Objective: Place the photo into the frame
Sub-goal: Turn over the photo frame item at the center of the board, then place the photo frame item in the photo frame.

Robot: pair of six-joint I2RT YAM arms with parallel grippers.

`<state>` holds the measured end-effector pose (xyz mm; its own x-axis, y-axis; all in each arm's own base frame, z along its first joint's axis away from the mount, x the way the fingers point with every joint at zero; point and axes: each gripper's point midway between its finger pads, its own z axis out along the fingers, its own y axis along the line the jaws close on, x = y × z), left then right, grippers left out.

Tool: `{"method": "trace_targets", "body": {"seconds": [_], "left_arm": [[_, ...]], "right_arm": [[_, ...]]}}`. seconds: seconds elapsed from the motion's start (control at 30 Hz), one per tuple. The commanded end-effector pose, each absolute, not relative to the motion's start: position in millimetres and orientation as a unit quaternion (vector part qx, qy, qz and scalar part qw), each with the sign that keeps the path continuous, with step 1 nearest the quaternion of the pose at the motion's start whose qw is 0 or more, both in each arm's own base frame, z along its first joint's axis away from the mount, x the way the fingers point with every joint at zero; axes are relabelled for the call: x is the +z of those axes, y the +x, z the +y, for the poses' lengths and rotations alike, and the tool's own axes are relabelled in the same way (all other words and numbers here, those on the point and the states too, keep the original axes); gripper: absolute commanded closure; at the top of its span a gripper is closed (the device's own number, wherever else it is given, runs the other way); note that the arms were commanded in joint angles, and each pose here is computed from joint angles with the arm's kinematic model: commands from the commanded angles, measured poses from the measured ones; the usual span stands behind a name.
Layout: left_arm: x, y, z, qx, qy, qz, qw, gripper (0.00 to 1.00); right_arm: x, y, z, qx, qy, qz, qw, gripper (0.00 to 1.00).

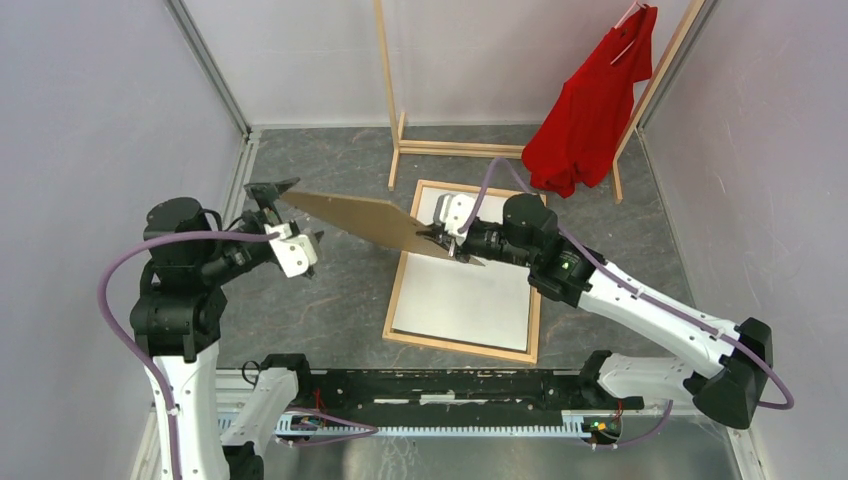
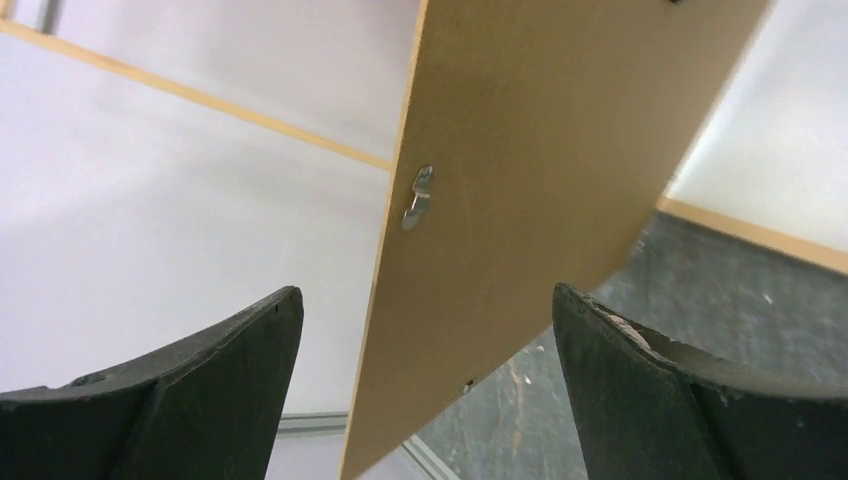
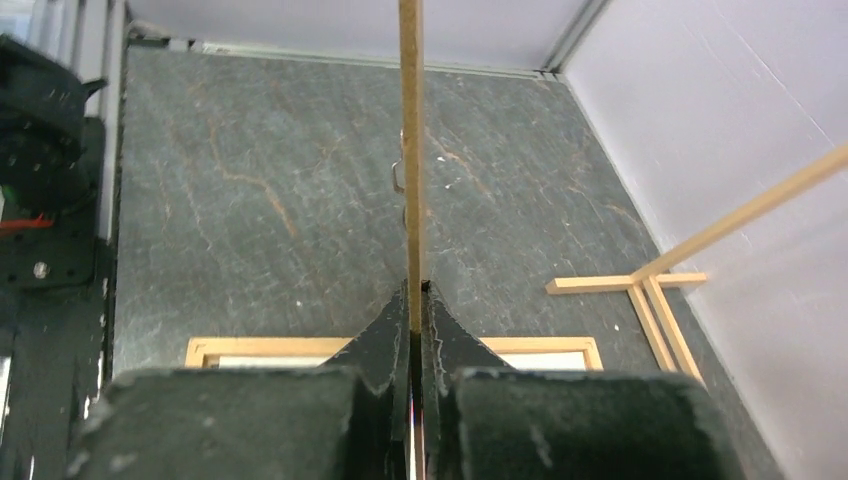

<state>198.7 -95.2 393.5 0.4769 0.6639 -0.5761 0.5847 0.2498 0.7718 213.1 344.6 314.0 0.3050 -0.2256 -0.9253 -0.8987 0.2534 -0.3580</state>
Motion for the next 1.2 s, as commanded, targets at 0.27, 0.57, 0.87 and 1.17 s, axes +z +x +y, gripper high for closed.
{"method": "trace_targets", "body": {"seconds": [0.27,0.57,0.87,1.17], "left_arm": [[449,264,-82,-0.014,0.426,0.602,0.675,0.00],[394,315,-32,0.074,0.366,0.706,0.601,0.00],[307,337,6,0.118,0.332,0.783,0.513,0.00],[267,336,5,0.093,0.321,0.812,0.479,0.02]], "right_arm": [[377,305,323,0.485,-0.247,0.646,0.535,1.00],[380,304,270,0.540,-0.173,0.625,0.536,1.00],[364,276,221,0.663,-0.047,0.575,0.478,1.00],[347,268,214,0.738,0.032,0.535,0.409,1.00]]}}
